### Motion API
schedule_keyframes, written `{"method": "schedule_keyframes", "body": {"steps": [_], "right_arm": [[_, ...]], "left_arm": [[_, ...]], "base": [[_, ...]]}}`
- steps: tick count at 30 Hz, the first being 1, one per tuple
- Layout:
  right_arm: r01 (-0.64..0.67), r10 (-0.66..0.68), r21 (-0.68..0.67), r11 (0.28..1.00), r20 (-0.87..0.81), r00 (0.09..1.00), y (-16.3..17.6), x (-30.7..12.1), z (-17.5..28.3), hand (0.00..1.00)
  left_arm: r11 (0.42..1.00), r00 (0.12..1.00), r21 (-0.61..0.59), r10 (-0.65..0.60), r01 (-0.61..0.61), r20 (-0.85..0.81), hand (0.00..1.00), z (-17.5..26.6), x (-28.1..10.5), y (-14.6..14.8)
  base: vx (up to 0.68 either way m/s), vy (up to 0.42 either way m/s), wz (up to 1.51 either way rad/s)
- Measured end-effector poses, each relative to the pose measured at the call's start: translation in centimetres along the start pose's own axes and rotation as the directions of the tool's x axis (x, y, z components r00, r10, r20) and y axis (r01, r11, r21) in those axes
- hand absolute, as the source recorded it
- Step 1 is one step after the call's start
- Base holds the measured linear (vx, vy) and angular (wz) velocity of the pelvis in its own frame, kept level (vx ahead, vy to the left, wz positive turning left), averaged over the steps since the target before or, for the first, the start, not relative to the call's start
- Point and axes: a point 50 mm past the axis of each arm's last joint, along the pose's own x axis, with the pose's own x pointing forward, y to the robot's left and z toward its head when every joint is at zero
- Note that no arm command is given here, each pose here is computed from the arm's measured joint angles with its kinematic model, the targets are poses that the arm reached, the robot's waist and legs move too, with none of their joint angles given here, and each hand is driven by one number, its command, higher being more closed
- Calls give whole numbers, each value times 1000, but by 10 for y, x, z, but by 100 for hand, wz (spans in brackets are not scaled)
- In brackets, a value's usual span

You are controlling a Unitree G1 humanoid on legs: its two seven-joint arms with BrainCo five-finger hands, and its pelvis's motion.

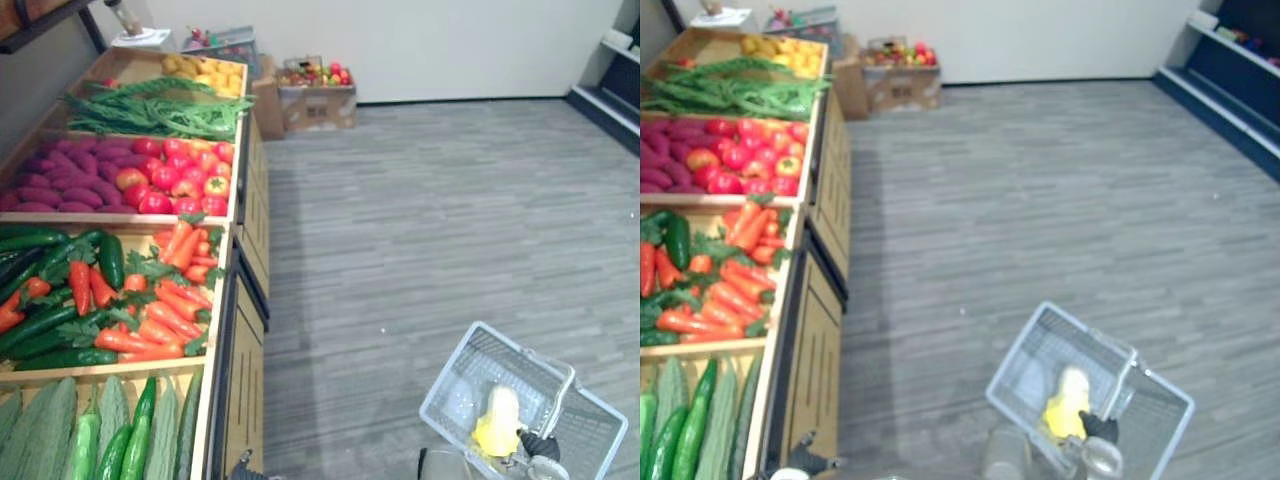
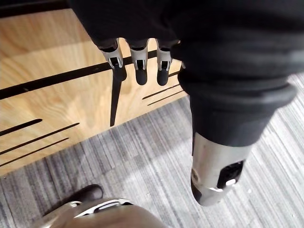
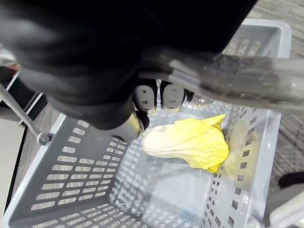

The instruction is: Pick vegetable in the basket

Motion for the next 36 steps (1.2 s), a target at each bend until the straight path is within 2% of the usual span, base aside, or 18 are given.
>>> {"method": "schedule_keyframes", "body": {"steps": [4, 7, 12, 17, 20, 26, 28, 34, 36], "right_arm": [[4, -4, 15, 1000, 42, 999, -1, 4, 14, 100], [-1, 0, 34, 999, 28, 1000, 3, 3, 11, 100], [5, -8, 66, 998, 40, 999, 4, 6, 19, 100], [16, -16, 6, 1000, -40, 999, -7, 4, 0, 100], [4, -9, -52, 999, -88, 996, -9, -1, -16, 100], [-1, -5, -54, 999, -114, 994, -8, -11, -33, 100], [-8, 3, -49, 999, -117, 993, -3, -15, -37, 100], [-6, 1, -45, 999, -120, 993, -4, -10, -31, 100], [-15, 9, -50, 999, -121, 993, -1, -8, -29, 100]], "left_arm": [[999, 1000, -43, -15, 16, 10, 0, 9, 0, -10], [996, 1000, -93, 12, -14, -25, 0, 1, 0, -5], [988, 999, -156, 2, -10, -51, 0, 1, -1, -13], [982, 999, -184, 21, -29, -42, 0, 4, 0, -8], [974, 999, -220, 43, -47, -20, 0, 10, 1, -4], [963, 999, -265, 47, -51, -19, 0, 14, -1, -9], [958, 997, -277, 66, -72, -31, 0, 10, 0, -3], [981, 997, -185, 57, -65, -45, 0, 3, 1, 2], [991, 997, -121, 54, -60, -52, 0, -3, 1, 8]], "base": [[361, -162, 32], [467, -291, 30], [544, -381, 11], [497, -272, 26], [353, -69, 9], [304, 135, 3], [358, 260, 30], [377, 254, 83], [273, 197, 119]]}}
